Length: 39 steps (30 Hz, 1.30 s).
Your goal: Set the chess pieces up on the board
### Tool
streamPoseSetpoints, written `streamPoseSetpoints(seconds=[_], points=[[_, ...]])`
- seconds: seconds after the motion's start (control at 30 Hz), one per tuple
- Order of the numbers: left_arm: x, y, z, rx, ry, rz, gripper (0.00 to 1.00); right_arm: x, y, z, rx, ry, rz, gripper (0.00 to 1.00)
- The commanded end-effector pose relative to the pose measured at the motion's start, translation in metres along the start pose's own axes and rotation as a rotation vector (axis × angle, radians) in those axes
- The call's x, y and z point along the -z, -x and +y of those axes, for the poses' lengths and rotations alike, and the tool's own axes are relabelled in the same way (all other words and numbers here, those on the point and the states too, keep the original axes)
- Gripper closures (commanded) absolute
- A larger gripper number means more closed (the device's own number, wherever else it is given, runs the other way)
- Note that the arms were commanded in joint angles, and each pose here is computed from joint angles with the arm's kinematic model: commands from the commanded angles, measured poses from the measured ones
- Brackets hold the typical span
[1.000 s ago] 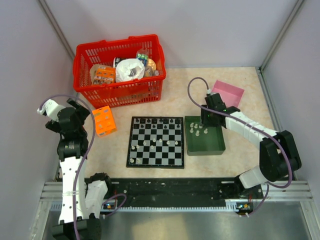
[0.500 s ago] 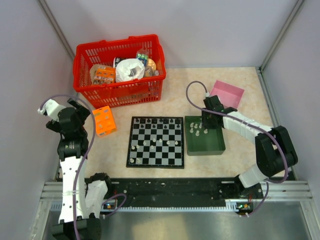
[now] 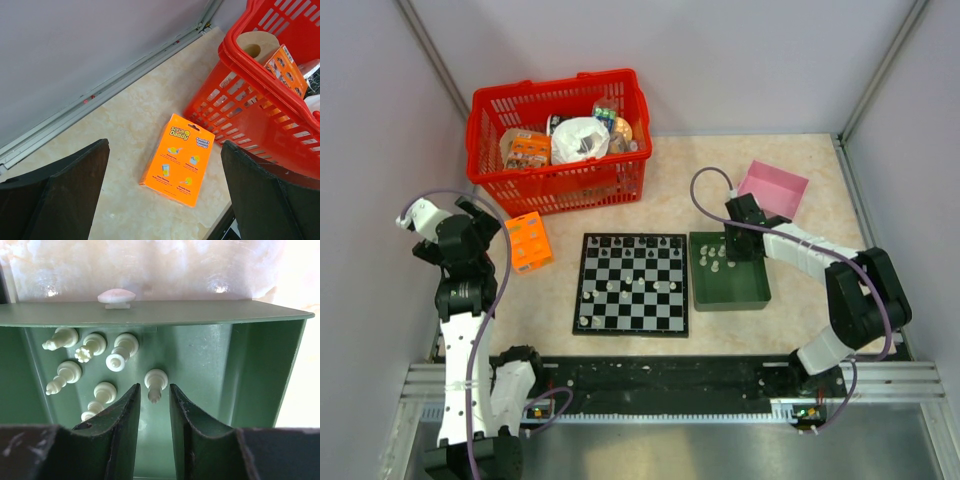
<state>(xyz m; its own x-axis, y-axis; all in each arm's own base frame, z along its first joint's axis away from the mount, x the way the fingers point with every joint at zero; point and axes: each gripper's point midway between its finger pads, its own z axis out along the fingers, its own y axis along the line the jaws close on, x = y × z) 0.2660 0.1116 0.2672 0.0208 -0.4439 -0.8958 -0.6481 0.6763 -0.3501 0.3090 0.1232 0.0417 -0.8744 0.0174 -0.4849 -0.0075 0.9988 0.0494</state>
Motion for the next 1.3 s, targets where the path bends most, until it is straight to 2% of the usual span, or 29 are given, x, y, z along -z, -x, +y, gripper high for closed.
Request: streamPoseSetpoints(seconds=[0.0, 0.07, 0.13, 0.23, 0.47, 0.63, 0.9, 1.03, 1.27], points=[[-0.002, 0.009, -0.005, 0.018, -0.021, -0.039, 0.01, -0.002, 0.006, -0.001, -0.002, 0.006, -0.018, 0.71], [-0.002, 0.007, -0.004, 0.017, -0.020, -0.034, 0.01, -0.001, 0.007, -0.001, -0.001, 0.004, -0.018, 0.79], [-0.002, 0.007, -0.005, 0.015, -0.022, -0.034, 0.01, -0.001, 0.007, -0.002, -0.001, 0.002, -0.019, 0.81], [-0.002, 0.007, -0.005, 0.016, -0.024, -0.034, 0.01, 0.003, 0.009, 0.000, 0.006, 0.014, -0.023, 0.89], [-0.002, 0.007, -0.006, 0.018, -0.026, -0.035, 0.01, 0.040, 0.034, 0.005, 0.034, 0.040, -0.101, 0.92], [-0.003, 0.005, -0.007, 0.024, -0.032, -0.031, 0.01, 0.081, 0.050, 0.032, 0.086, 0.102, -0.177, 0.92], [-0.002, 0.005, -0.005, 0.027, -0.032, -0.033, 0.01, 0.113, 0.028, 0.137, 0.232, 0.286, -0.191, 0.92], [0.001, 0.007, -0.003, 0.027, -0.024, -0.045, 0.01, 0.114, -0.005, 0.202, 0.358, 0.378, -0.158, 0.92], [0.008, 0.016, 0.007, 0.049, 0.011, -0.088, 0.01, 0.111, -0.064, 0.277, 0.519, 0.478, -0.096, 0.92]])
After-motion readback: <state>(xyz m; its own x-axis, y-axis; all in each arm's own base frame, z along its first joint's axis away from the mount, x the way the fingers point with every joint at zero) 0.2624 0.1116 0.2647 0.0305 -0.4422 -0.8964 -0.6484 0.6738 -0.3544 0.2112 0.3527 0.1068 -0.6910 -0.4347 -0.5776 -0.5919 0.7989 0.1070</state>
